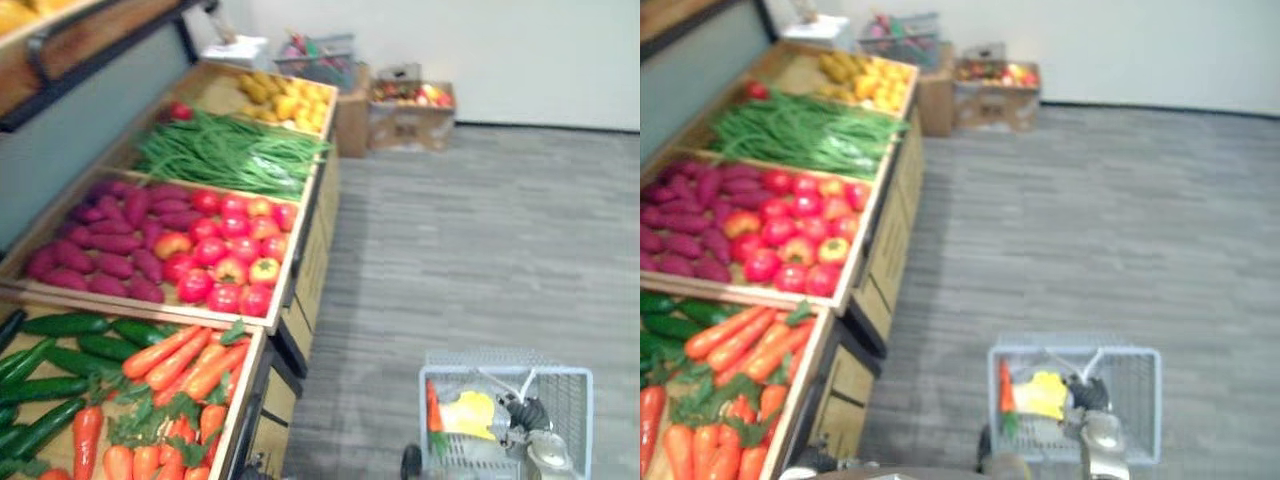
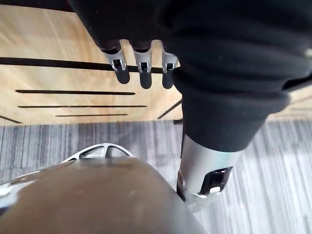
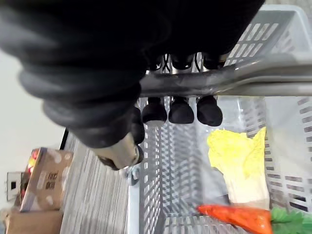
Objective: Pick vegetable in the basket
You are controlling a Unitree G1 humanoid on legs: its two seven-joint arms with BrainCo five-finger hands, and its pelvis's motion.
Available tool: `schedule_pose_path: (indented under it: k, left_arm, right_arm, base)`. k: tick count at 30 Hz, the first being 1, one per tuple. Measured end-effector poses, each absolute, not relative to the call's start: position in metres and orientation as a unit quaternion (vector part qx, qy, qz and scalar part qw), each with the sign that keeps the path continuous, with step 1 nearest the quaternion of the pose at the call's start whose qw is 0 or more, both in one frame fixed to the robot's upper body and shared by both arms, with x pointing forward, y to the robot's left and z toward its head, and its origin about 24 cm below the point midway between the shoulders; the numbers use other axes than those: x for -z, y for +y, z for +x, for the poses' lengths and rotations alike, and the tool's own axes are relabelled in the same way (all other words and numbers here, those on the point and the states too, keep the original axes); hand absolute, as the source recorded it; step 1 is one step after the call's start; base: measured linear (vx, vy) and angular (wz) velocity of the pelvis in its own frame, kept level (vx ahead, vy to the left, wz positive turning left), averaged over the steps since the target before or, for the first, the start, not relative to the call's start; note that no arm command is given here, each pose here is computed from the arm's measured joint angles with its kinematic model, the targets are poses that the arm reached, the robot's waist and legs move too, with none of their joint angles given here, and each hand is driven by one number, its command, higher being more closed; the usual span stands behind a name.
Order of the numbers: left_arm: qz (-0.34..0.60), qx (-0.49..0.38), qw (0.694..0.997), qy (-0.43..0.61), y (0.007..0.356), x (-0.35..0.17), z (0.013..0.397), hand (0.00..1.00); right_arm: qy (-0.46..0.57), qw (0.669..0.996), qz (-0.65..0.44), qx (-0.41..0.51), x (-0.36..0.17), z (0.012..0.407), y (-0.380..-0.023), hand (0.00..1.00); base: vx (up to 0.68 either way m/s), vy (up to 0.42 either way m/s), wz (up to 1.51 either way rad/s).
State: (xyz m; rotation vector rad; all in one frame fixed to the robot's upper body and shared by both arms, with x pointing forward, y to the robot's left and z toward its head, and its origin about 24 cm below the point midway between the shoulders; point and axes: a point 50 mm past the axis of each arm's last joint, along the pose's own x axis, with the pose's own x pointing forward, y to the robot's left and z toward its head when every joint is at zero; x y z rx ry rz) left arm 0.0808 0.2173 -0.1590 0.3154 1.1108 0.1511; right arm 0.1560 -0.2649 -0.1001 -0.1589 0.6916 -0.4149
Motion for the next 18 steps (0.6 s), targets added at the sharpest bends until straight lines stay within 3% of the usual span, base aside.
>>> schedule_pose_path:
  k: [13,18]
  left_arm:
    - [0.166,-0.094,0.833,0.519,0.227,0.156,0.083,0.00]
    - [0.160,-0.105,0.830,0.523,0.229,0.156,0.080,0.00]
  right_arm:
    - [0.322,0.925,-0.104,0.171,0.094,0.171,-0.260,1.00]
    - [0.345,0.917,-0.105,0.168,0.101,0.157,-0.259,1.00]
  base:
    - [-0.10,-0.053,-0.79]
    - [-0.01,-0.054,-0.26]
